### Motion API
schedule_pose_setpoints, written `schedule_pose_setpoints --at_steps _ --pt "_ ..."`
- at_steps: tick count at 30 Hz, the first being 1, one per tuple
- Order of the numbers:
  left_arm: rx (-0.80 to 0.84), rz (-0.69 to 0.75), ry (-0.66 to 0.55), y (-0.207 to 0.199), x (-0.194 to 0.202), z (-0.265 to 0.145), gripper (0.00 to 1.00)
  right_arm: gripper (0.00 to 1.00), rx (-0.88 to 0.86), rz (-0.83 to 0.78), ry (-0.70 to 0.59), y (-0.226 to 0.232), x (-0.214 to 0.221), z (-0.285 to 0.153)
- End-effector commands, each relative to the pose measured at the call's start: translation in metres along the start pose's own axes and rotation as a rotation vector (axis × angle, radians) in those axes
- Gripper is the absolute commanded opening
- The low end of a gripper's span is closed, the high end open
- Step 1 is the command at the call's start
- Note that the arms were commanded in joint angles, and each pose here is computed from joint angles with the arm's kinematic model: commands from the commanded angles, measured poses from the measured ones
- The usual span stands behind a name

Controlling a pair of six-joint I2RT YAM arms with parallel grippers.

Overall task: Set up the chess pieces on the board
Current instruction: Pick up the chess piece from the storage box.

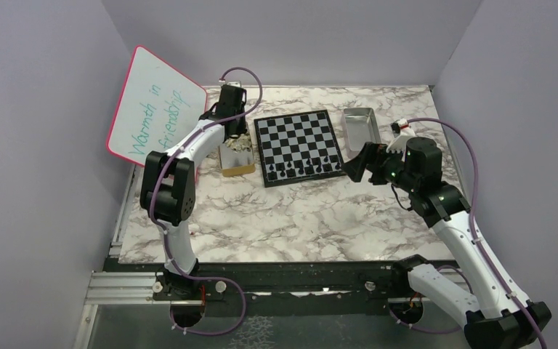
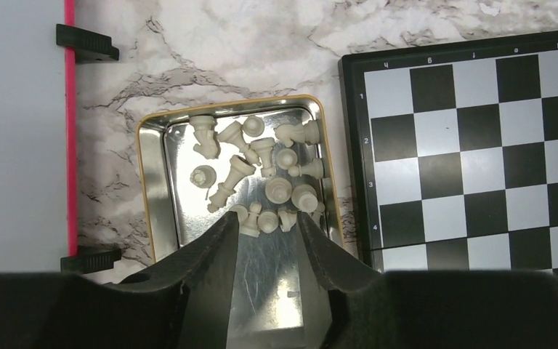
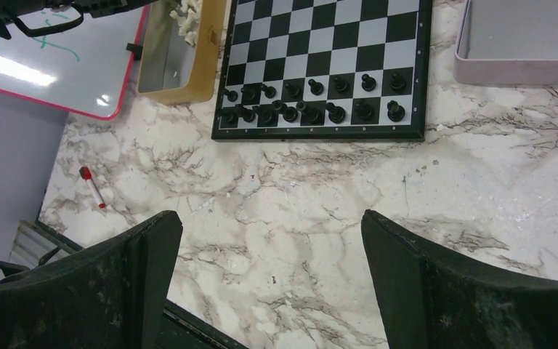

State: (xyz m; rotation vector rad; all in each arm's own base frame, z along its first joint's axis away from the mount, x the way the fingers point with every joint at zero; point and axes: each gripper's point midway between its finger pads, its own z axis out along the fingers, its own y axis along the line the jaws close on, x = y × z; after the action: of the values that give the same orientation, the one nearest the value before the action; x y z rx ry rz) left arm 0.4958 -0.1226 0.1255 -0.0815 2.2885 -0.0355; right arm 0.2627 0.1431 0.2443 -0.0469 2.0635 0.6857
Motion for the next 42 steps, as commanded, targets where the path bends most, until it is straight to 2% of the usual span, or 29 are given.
schedule_pose_setpoints --at_steps 1,20,27,42 --pt "0.051 0.004 0.023 -0.007 0.009 0.011 0.33 0.99 0.036 0.01 0.013 -0.007 0.004 0.001" --pt "0.113 0.025 0.081 -0.018 0.028 0.031 0.28 0.99 0.103 0.004 -0.007 -0.021 0.005 -0.002" --pt "0.111 0.025 0.086 -0.017 0.028 0.034 0.27 0.99 0.15 -0.023 -0.011 -0.029 0.004 -0.004" --pt "0.13 0.03 0.076 -0.02 0.019 0.046 0.27 0.99 0.135 -0.031 -0.002 -0.028 0.002 0.003"
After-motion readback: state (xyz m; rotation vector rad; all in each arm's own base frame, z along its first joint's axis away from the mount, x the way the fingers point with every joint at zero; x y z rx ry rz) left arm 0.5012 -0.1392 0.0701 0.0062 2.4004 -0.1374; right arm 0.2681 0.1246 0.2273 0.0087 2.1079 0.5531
